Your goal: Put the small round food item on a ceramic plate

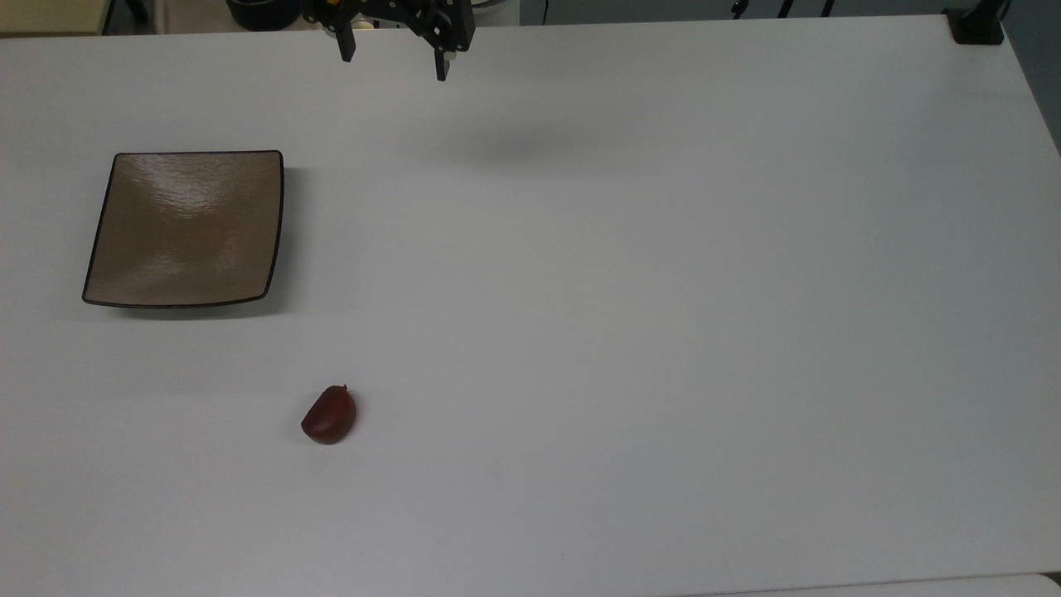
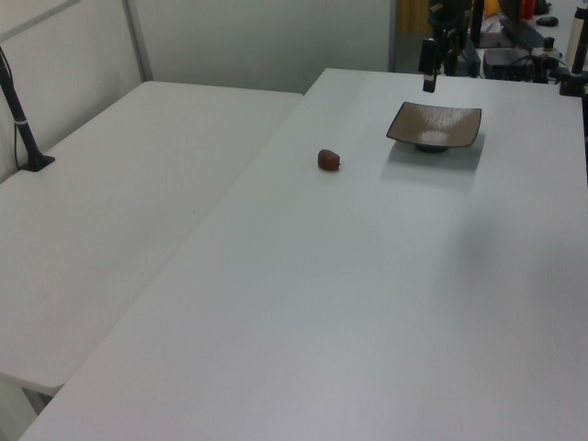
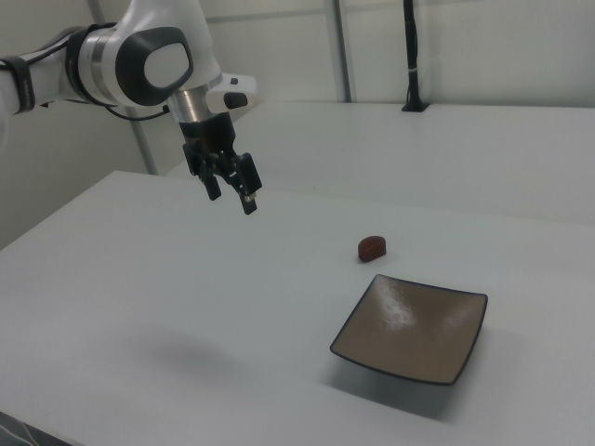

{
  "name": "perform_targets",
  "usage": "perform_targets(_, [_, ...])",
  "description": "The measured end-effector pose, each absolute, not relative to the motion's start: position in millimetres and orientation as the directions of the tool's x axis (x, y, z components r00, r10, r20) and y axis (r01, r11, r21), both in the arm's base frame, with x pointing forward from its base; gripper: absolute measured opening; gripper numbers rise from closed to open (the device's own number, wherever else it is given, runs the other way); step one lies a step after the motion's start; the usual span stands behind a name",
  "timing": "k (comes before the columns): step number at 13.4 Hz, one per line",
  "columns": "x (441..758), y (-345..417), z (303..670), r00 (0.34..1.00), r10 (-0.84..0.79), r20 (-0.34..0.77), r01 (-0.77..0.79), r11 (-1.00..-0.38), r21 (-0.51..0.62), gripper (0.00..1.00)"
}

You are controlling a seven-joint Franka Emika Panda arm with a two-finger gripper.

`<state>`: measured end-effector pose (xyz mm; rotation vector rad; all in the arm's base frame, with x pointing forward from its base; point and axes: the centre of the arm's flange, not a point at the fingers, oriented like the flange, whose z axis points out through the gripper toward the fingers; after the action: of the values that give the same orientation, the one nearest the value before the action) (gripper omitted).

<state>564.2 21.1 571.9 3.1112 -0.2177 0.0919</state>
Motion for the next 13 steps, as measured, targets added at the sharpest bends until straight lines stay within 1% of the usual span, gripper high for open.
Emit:
perform_targets(11, [562.7, 29.5, 565.6, 0.992, -0.121, 0.048, -0.122, -0.992, 0.019, 1.00])
perform_targets(13, [564.9, 29.7, 567.5, 0.990, -0.120, 0.069, -0.122, -0.992, 0.015, 1.00])
